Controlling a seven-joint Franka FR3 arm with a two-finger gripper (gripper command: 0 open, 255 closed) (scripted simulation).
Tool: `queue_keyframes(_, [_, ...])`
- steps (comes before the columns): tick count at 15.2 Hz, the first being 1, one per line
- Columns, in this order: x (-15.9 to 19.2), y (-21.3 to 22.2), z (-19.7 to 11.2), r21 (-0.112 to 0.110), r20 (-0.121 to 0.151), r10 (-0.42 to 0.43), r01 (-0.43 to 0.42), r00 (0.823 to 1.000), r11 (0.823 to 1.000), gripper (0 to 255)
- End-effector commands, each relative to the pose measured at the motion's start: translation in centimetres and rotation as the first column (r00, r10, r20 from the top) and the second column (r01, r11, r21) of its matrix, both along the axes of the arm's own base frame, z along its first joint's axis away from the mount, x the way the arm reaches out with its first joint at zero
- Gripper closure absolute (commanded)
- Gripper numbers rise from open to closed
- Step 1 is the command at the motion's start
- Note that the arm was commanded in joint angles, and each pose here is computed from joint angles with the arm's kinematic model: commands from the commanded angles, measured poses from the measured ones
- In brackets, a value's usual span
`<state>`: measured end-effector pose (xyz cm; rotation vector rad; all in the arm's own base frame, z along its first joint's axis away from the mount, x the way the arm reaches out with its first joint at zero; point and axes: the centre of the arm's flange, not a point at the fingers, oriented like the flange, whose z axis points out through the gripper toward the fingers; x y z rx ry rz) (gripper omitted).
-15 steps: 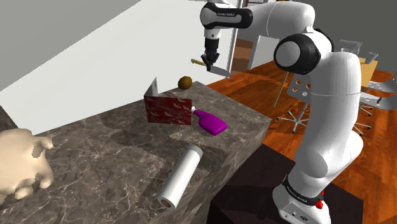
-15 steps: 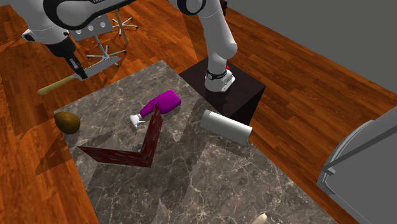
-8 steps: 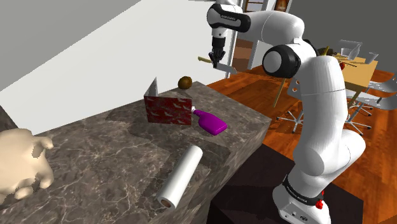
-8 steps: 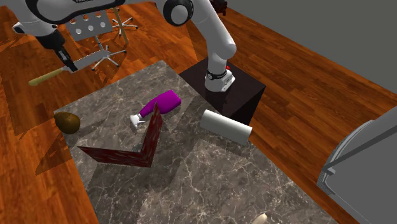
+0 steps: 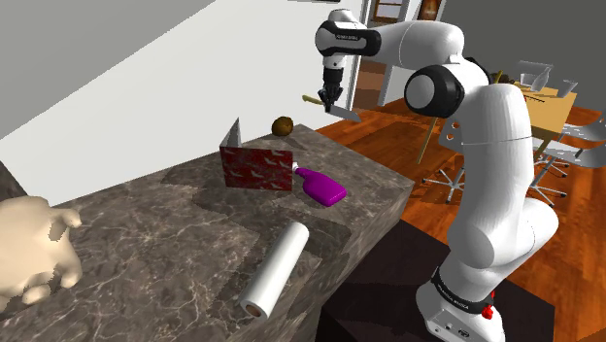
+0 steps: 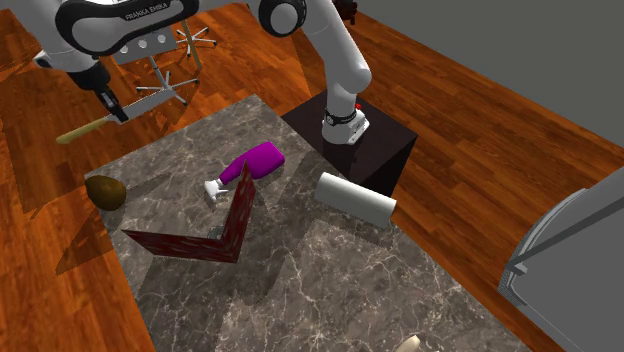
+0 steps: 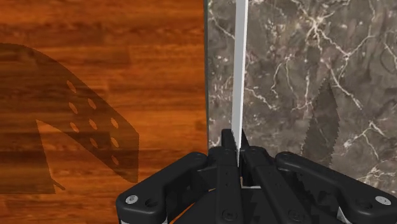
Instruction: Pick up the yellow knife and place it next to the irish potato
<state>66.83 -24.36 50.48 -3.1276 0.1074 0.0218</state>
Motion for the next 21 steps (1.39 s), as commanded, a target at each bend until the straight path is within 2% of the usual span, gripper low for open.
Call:
queue_keyframes(1, [0.1, 0.1, -1.1, 0.0, 0.0, 0.0, 0.0, 1.0, 1.0, 255])
queue_keyframes(18, [0.1, 0.1, -10.4, 0.0, 0.0, 0.0, 0.0, 1.0, 1.0, 255])
queue_keyframes(21, [0.1, 0.1, -10.4, 0.0, 0.0, 0.0, 0.0, 1.0, 1.0, 255])
